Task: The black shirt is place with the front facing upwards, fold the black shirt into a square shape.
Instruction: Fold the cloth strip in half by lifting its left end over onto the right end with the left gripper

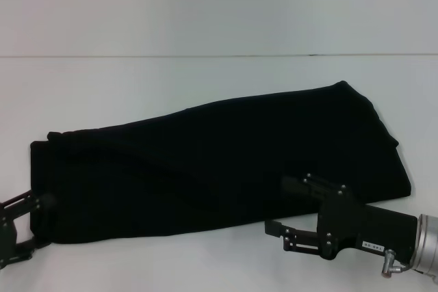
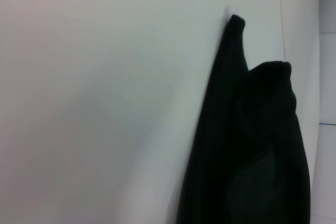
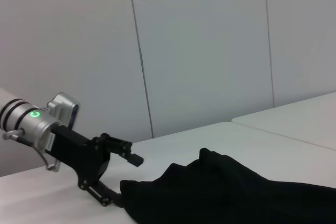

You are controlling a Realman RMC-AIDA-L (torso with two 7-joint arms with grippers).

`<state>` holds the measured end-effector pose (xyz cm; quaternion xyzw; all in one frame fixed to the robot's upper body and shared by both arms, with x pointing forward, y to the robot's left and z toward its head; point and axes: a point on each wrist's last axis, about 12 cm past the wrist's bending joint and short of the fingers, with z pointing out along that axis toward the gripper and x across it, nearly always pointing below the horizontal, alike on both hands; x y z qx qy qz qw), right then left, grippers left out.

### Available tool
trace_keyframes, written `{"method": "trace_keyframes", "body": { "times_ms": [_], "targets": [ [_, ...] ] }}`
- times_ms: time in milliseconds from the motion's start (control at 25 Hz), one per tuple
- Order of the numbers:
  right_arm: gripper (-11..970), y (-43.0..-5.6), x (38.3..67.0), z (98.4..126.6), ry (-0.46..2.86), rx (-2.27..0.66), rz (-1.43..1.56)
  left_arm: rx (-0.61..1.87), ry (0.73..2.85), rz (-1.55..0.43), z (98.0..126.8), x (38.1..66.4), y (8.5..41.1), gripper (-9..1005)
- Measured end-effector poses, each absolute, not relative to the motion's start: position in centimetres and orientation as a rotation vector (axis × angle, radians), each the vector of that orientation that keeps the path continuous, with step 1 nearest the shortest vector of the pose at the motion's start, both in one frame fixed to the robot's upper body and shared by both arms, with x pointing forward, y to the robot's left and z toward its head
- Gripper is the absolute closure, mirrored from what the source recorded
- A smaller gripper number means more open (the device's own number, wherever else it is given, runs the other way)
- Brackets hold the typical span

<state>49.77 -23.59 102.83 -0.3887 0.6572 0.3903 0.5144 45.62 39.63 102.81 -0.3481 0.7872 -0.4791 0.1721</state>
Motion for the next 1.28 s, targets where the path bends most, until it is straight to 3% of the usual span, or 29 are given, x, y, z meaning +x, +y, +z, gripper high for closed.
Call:
{"method": "trace_keyframes", "body": {
  "times_ms": [440,720,920,1280],
  "targets": [
    [77,-23.6,49.8,102.8,1.58,-0.93,0.936,-0.92,2.255,-1.353,103.3,47.3,38.9,139],
    [77,-23.6,49.9,103.0,1.573,-0.929,0.936,-0.743,2.366,-1.321,104.1,49.0,37.8,143],
    [76,-23.6,50.0,103.0,1.57,-0.929,0.936,-0.723,2.368,-1.314,104.3,49.5,37.7,354],
    [75,-23.6,50.1,103.1,1.569,-0.925,0.932,-0.719,2.384,-1.299,104.4,49.7,37.7,620]
  ]
}}
